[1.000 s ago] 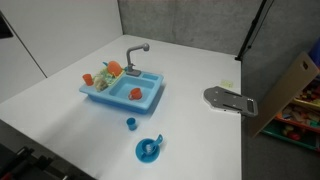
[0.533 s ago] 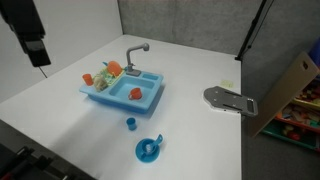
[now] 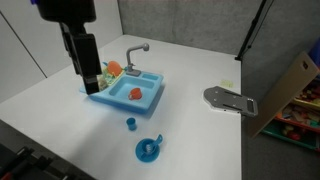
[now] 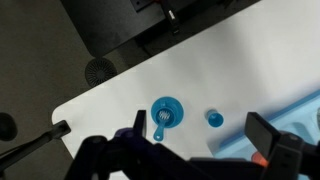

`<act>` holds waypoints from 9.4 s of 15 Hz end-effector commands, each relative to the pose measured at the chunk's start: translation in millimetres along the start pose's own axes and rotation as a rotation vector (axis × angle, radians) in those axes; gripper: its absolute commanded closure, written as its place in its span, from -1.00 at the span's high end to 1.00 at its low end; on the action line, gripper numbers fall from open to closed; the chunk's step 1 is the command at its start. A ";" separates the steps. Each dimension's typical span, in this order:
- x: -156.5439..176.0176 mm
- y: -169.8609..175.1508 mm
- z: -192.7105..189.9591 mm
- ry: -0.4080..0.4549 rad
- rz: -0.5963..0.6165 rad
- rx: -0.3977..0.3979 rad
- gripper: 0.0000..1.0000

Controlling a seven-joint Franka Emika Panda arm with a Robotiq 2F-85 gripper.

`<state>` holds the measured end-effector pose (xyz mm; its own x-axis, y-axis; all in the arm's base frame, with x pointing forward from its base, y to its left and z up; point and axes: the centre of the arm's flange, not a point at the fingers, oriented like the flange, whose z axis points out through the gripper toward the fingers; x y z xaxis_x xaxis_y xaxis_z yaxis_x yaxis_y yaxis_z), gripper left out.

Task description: Pick up the blue cup and put it on the light blue surface in front of the sink

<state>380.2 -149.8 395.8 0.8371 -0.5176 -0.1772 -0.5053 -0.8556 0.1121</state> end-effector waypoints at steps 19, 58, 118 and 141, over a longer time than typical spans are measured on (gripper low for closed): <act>97.6 20.3 91.4 -0.015 0.283 -0.016 1.00; 105.4 -91.6 236.5 0.077 -0.185 -0.070 1.00; 141.2 -99.6 181.7 0.175 -0.198 0.019 -0.15; 183.3 -124.4 168.1 0.178 -0.135 0.017 -0.65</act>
<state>542.5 -135.7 188.5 0.9263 -0.3767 0.0067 -0.3760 -0.9233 0.0781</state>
